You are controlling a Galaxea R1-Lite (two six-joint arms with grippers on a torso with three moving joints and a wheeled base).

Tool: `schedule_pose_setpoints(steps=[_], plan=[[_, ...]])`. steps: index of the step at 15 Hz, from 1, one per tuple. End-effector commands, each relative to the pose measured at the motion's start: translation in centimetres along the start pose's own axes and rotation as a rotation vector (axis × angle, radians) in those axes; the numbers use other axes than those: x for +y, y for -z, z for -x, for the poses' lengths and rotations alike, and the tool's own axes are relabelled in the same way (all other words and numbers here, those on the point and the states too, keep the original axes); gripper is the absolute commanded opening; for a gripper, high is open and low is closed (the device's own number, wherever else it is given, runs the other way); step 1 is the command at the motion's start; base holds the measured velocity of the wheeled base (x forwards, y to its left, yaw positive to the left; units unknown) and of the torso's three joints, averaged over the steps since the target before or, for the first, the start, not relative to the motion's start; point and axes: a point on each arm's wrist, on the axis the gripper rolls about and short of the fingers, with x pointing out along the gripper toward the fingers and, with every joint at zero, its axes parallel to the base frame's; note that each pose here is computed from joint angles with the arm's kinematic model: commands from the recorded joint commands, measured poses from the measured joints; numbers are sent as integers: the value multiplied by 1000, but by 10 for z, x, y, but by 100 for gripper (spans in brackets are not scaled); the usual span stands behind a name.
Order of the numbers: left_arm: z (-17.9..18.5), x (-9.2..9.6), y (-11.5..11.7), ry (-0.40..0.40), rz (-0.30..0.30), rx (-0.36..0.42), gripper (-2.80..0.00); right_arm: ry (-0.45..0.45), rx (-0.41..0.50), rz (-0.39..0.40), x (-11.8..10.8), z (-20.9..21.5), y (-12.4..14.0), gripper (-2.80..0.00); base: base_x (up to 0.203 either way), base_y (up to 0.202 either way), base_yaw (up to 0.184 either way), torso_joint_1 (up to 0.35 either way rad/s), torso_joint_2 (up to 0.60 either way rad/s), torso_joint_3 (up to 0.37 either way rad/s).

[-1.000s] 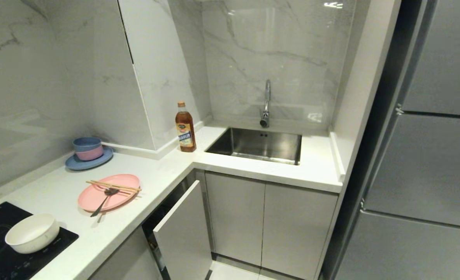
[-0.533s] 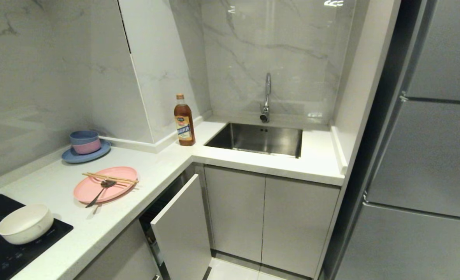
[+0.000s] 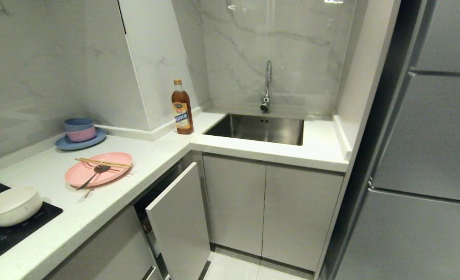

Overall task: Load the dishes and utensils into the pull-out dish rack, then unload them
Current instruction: Open the cupboard

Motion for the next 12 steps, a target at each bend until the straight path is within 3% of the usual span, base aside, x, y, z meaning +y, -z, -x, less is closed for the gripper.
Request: schedule_pose_setpoints(steps=[1,12], plan=[[0,0,0,-1,1,0,-280,0,2,0,0,0,1,-280,0,0,0,-232,554,316],[0,0,0,-1,1,0,-280,0,1,0,0,0,1,-280,0,0,0,-192,467,281]])
